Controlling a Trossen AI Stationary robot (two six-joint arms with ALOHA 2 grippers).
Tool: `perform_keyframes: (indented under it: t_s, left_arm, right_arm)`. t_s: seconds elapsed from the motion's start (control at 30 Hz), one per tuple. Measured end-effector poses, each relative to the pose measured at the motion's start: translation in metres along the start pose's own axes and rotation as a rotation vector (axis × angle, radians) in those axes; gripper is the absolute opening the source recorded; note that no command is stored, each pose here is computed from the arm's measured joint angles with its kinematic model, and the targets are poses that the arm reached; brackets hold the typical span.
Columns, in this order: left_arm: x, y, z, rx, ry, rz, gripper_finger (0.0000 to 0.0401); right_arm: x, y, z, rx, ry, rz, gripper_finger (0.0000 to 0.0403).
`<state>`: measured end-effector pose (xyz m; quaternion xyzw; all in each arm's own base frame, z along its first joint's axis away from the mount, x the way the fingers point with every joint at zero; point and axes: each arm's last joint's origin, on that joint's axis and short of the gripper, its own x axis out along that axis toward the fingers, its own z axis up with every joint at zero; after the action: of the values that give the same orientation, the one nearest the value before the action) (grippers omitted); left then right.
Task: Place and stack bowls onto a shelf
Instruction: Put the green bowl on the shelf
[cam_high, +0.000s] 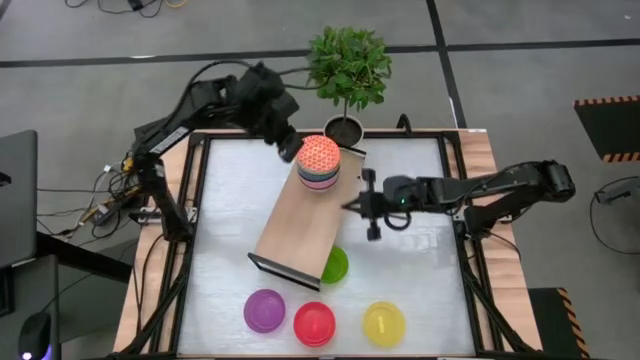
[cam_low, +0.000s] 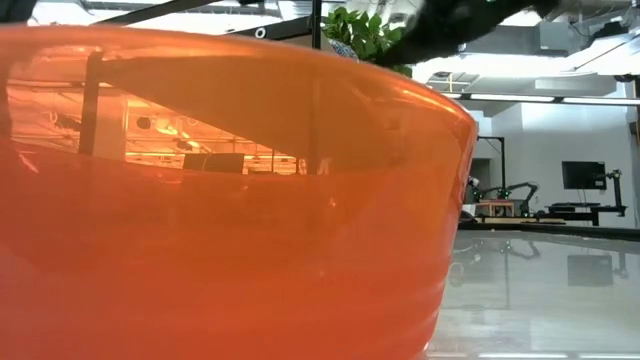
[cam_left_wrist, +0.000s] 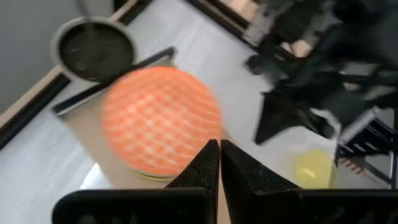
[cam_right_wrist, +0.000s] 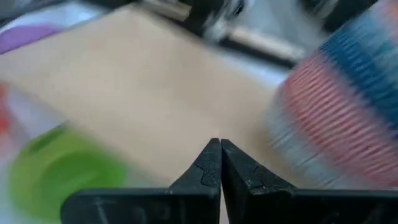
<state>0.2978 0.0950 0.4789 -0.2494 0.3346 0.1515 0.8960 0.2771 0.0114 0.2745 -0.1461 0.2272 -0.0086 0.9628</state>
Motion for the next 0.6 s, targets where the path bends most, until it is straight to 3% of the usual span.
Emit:
perform_keyframes:
  t_s: [0.13,0.23,0.4,0.6]
  left_arm:
    - [-0.004,-0.035,-0.016,0.074,-0.003,-0.019,0.0]
    - [-0.004,-0.055,-0.027,0.12,-0.004,-0.014,0.0]
    - [-0.004,-0.082,-0.042,0.175,0.018,-0.064,0.0]
    - [-0.008,-0.11,-0.057,0.219,0.014,-0.155,0.0]
  right_arm:
    - [-0.002,0.01,-0.009,0.168,0.106,0.047,0.0048]
    - [-0.002,0.012,-0.015,0.188,0.165,0.098,0.0062]
    - [-0.006,0.027,-0.015,0.105,0.165,0.341,0.0071]
    - [-0.011,0.048,-0.013,-0.024,0.152,0.446,0.009]
